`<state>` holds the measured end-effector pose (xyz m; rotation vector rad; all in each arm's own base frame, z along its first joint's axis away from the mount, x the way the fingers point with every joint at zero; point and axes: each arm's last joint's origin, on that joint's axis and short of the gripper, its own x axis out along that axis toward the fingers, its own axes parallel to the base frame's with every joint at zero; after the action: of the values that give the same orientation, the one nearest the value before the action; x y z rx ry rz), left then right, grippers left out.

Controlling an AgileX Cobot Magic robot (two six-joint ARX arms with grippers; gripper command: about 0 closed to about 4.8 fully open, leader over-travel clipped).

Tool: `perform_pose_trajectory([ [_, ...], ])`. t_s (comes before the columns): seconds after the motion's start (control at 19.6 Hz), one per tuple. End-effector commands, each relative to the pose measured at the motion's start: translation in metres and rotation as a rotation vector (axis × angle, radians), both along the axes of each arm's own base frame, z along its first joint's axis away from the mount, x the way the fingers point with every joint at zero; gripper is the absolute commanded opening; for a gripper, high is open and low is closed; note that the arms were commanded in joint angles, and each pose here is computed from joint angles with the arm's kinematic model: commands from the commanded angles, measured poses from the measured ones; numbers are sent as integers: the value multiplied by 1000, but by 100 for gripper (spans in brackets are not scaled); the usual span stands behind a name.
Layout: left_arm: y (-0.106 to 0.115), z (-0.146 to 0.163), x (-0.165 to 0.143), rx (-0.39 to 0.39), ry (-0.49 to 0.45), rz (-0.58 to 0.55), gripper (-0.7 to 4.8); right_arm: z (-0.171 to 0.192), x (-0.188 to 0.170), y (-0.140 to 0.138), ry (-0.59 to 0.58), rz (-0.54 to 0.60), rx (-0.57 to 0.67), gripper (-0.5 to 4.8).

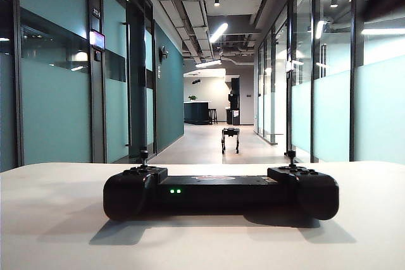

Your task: Push the left joystick on the remote control sitting on the white table forward to make the robot dog walk in a straight line until it approaches the door.

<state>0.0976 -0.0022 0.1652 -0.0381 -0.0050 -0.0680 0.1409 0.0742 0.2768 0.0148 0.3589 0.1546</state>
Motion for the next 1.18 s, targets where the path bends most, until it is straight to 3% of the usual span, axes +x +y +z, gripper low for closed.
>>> perform_pose_trajectory([
  [0.05,0,2,0,4,-13,-3,-5,-6,-2,-13,-291,-20,-37,0],
  [0.15,0,2,0,4,-13,-3,-5,-21,-9,-24,-382,-67,-50,0],
  [0.36,0,2,0,4,-12,-3,-5,-53,-23,-47,-403,-194,-61,0],
  [0.66,0,2,0,4,-12,-3,-5,-69,-39,-69,-468,-269,-66,0],
  [1.18,0,2,0,4,-13,-3,-5,-99,-45,-74,-507,-255,-63,0],
])
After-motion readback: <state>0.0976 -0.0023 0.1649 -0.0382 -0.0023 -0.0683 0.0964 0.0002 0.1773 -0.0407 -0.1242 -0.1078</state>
